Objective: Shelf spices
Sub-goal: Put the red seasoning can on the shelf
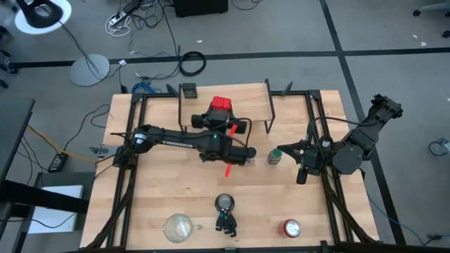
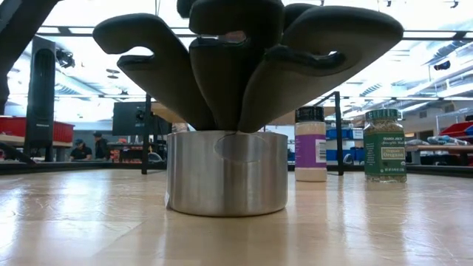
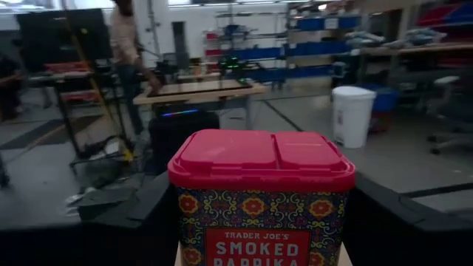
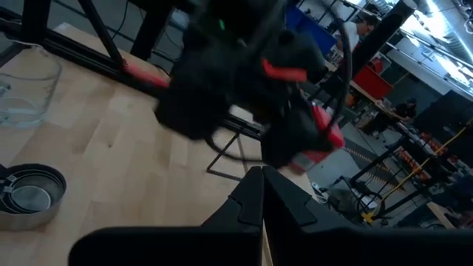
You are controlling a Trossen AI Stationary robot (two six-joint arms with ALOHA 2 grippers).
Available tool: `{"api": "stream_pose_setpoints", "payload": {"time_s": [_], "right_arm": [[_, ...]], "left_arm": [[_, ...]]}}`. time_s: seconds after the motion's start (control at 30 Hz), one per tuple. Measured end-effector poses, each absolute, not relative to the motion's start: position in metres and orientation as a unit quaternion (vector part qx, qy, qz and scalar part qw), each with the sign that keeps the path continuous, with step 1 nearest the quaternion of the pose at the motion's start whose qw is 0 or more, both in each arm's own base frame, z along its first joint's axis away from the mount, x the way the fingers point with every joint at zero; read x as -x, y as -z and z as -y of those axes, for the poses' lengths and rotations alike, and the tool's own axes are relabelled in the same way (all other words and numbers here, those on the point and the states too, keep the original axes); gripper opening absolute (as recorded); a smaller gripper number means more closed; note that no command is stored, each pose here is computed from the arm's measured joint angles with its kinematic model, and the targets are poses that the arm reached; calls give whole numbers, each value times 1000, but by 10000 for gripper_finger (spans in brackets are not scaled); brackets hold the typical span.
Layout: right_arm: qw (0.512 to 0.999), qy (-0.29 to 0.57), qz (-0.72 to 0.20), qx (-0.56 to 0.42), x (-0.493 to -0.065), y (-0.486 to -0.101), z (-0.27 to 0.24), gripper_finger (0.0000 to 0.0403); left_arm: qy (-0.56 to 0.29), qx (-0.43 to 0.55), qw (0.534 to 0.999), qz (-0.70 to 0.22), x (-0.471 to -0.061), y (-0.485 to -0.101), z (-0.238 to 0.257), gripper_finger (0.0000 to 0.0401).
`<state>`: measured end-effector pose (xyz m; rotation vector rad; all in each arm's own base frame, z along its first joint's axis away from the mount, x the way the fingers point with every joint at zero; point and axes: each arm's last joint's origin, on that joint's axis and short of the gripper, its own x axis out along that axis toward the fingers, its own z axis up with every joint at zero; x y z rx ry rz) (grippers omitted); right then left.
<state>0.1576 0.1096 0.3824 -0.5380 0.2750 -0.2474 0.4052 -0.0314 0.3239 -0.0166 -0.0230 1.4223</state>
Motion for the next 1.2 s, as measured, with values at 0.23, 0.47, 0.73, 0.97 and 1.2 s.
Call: {"api": "stream_pose_setpoints", "payload": {"time_s": [0.23,0.47,0.73,0.97,1.2], "right_arm": [[947,133,-135,258,-160,-383,-106,5],[953,120,-129,247,-163,-385,-105,4],[954,120,-127,246,-163,-385,-105,4],[954,119,-127,246,-163,-385,-105,6],[954,119,-127,246,-163,-385,-105,4]], "left_arm": [[-611,8,792,9,-400,-341,75,279],[-583,-14,813,-9,-395,-340,103,279],[-564,-19,825,-13,-392,-354,122,279],[-537,-41,841,-55,-413,-381,138,279],[-378,-86,921,-41,-450,-430,138,279]]}}
